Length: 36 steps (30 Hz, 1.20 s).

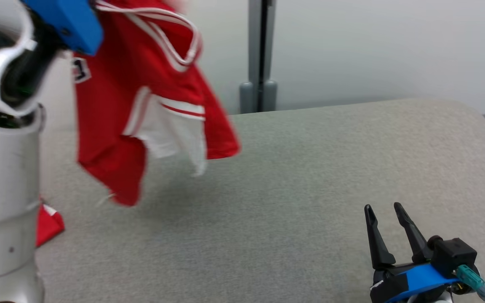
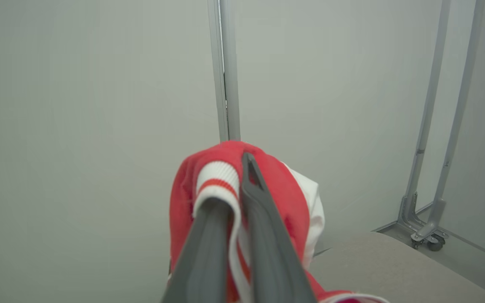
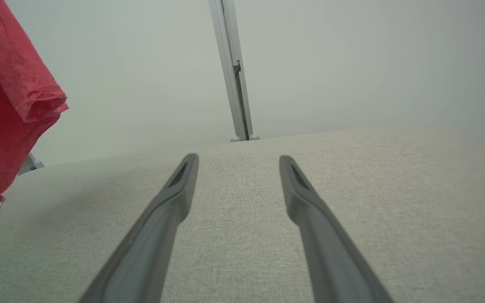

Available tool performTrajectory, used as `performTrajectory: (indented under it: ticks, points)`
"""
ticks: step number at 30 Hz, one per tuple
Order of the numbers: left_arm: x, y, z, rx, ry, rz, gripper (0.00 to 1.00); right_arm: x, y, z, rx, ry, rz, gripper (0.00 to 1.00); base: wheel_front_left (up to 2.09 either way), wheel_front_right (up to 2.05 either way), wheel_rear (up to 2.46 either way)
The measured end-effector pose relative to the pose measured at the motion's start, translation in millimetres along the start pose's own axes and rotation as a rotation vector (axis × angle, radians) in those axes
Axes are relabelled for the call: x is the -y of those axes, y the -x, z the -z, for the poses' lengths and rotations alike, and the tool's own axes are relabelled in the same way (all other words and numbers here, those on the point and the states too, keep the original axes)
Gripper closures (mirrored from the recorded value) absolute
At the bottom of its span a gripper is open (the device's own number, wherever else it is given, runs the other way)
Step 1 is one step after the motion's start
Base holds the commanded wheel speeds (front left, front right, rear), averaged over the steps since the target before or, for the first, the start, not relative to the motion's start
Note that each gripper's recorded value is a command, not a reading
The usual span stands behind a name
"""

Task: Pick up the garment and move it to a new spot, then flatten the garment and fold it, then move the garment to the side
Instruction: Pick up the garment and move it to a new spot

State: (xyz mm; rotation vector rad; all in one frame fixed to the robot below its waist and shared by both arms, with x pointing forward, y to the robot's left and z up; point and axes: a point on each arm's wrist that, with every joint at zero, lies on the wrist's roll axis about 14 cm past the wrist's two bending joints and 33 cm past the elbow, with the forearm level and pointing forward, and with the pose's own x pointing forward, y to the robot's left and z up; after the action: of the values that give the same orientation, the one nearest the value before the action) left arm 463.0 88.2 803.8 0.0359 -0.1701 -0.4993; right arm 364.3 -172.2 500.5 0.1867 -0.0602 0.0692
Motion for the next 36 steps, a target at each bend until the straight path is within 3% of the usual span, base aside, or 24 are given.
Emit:
performTrajectory:
  ticks: [7,15,18,19,20,24,28,32,36]
  points:
    - [68.2,-34.7,57.9,-0.092,0.131,0.207,1.0,23.6,6.8,4.2,-0.015,0.012,0.073,0.0,0.0,0.0,0.0]
    - [107.6,-54.4,199.5,-0.347,0.393,0.231,1.0,39.6,4.6,12.8,-0.045,0.004,0.122,0.0,0.0,0.0,0.0]
    - [119.3,-51.2,255.6,-0.438,0.434,0.193,1.0,45.5,5.2,14.6,-0.053,0.003,0.141,0.0,0.0,0.0,0.0]
    - [125.8,-47.9,274.0,-0.473,0.428,0.191,0.2,47.3,5.4,15.1,-0.055,0.003,0.147,0.0,0.0,0.0,0.0]
    - [136.8,-38.3,306.1,-0.536,0.421,0.187,0.0,49.2,5.0,15.0,-0.055,0.002,0.153,0.0,0.0,0.0,0.0]
    - [154.0,-18.9,337.6,-0.595,0.415,0.203,0.0,52.0,5.0,13.7,-0.051,0.001,0.161,0.0,0.0,0.0,0.0]
    - [151.8,-7.4,330.5,-0.524,0.433,0.188,0.0,43.1,-0.4,11.2,-0.041,0.007,0.129,0.0,0.0,0.0,0.0]
    - [136.1,3.4,306.6,-0.365,0.47,0.131,0.0,31.3,-6.1,4.7,-0.019,0.014,0.09,0.0,0.0,0.0,0.0]
    - [100.2,35.4,300.8,-0.251,0.441,0.025,0.0,20.9,-6.5,6.7,-0.023,0.02,0.057,0.0,0.0,0.0,0.0]
